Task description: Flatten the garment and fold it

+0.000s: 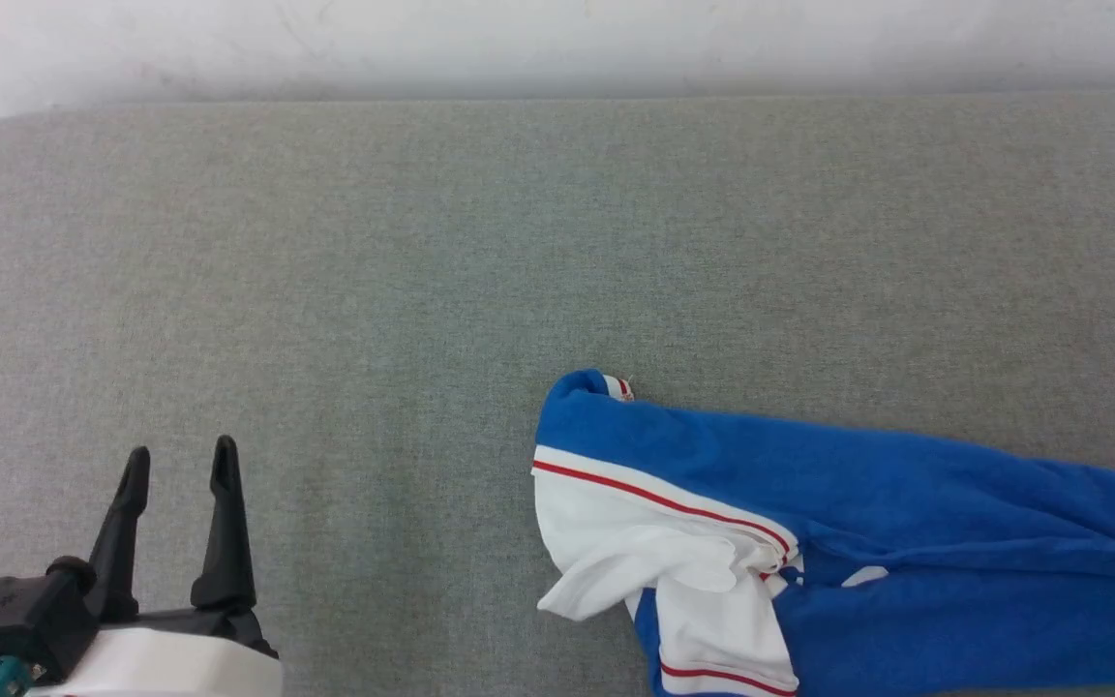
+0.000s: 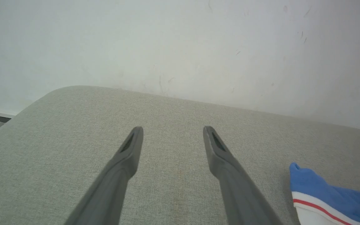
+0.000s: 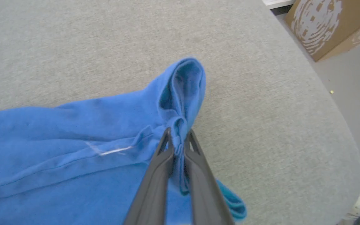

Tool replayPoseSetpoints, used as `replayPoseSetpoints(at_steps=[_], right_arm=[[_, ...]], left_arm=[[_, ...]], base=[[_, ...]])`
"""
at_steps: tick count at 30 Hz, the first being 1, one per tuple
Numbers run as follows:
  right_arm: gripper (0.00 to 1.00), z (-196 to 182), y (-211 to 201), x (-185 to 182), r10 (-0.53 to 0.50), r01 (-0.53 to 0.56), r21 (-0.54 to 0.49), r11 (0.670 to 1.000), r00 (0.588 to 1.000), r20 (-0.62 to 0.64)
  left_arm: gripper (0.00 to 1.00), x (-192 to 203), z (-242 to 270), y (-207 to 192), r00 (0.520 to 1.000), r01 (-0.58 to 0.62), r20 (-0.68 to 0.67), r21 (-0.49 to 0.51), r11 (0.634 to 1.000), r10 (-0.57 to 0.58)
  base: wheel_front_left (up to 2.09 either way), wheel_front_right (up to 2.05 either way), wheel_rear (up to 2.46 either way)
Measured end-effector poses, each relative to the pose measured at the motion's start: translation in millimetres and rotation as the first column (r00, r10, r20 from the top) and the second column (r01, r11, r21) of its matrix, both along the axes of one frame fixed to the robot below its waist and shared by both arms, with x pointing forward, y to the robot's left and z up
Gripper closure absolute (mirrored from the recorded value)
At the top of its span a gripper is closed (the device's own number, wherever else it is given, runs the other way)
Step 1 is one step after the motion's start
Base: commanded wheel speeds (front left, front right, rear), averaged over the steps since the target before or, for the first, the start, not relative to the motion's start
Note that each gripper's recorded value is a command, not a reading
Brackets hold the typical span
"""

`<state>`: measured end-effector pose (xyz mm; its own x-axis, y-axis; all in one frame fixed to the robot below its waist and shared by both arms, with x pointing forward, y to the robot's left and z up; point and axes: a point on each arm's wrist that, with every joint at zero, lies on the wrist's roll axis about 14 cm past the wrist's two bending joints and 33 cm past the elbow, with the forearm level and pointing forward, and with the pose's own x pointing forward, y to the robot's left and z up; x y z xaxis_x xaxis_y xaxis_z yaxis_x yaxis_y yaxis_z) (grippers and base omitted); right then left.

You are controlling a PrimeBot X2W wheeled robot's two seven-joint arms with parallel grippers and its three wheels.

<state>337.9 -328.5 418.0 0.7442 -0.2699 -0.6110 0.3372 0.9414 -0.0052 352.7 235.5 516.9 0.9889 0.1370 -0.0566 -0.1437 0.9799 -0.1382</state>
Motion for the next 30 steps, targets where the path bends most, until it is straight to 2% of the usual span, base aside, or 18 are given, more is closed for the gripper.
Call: replayPoseSetpoints(at_steps=[4, 8, 10, 14, 20, 25, 27, 30], right_arm=[[1.0, -0.8, 45.2, 7.7, 0.108, -0.109, 0.082, 0.991, 0.994, 0.013], [1.0, 8.2, 112.4, 19.4, 0.27, -0.278, 0.188, 0.942, 0.96, 0.067], [1.0, 14.6, 149.0, 22.1, 0.358, -0.37, 0.234, 0.899, 0.929, 0.096], [1.0, 30.0, 216.7, 23.8, 0.513, -0.535, 0.302, 0.789, 0.844, 0.156], [1.0, 58.2, 295.2, 22.0, 0.691, -0.729, 0.316, 0.607, 0.681, 0.243], [1.0, 72.5, 344.0, 14.4, 0.782, -0.827, 0.314, 0.466, 0.551, 0.292], [1.0, 70.4, 356.8, 11.6, 0.804, -0.844, 0.321, 0.429, 0.519, 0.291], [1.0, 59.0, 368.6, 11.5, 0.83, -0.855, 0.329, 0.402, 0.491, 0.263]], left_arm=[[0.0, -0.8, -1.3, -5.9, 1.0, 0.022, -0.005, -0.009, 1.0, -0.022], [0.0, -1.1, -3.2, -11.2, 0.999, 0.035, -0.011, -0.019, 0.999, -0.035], [0.0, -1.2, -4.1, -13.0, 0.999, 0.038, -0.014, -0.024, 0.999, -0.038], [0.0, -2.1, -6.1, -14.7, 0.999, 0.041, -0.018, -0.033, 0.999, -0.042], [0.0, -6.2, -5.4, -7.9, 1.0, 0.013, -0.017, -0.035, 0.999, -0.014], [0.0, -12.1, -8.2, -4.0, 1.0, -0.011, -0.027, -0.048, 0.999, 0.01], [0.0, -14.5, -10.5, -2.4, 0.999, -0.022, -0.034, -0.055, 0.998, 0.02], [0.0, -17.9, -14.5, 1.0, 0.998, -0.039, -0.046, -0.057, 0.998, 0.037]], base=[[0.0, 0.0, 0.0], [0.0, 0.0, 0.0], [0.0, 0.0, 0.0], [0.0, 0.0, 0.0], [0.0, 0.0, 0.0], [0.0, 0.0, 0.0], [0.0, 0.0, 0.0], [0.0, 0.0, 0.0]])
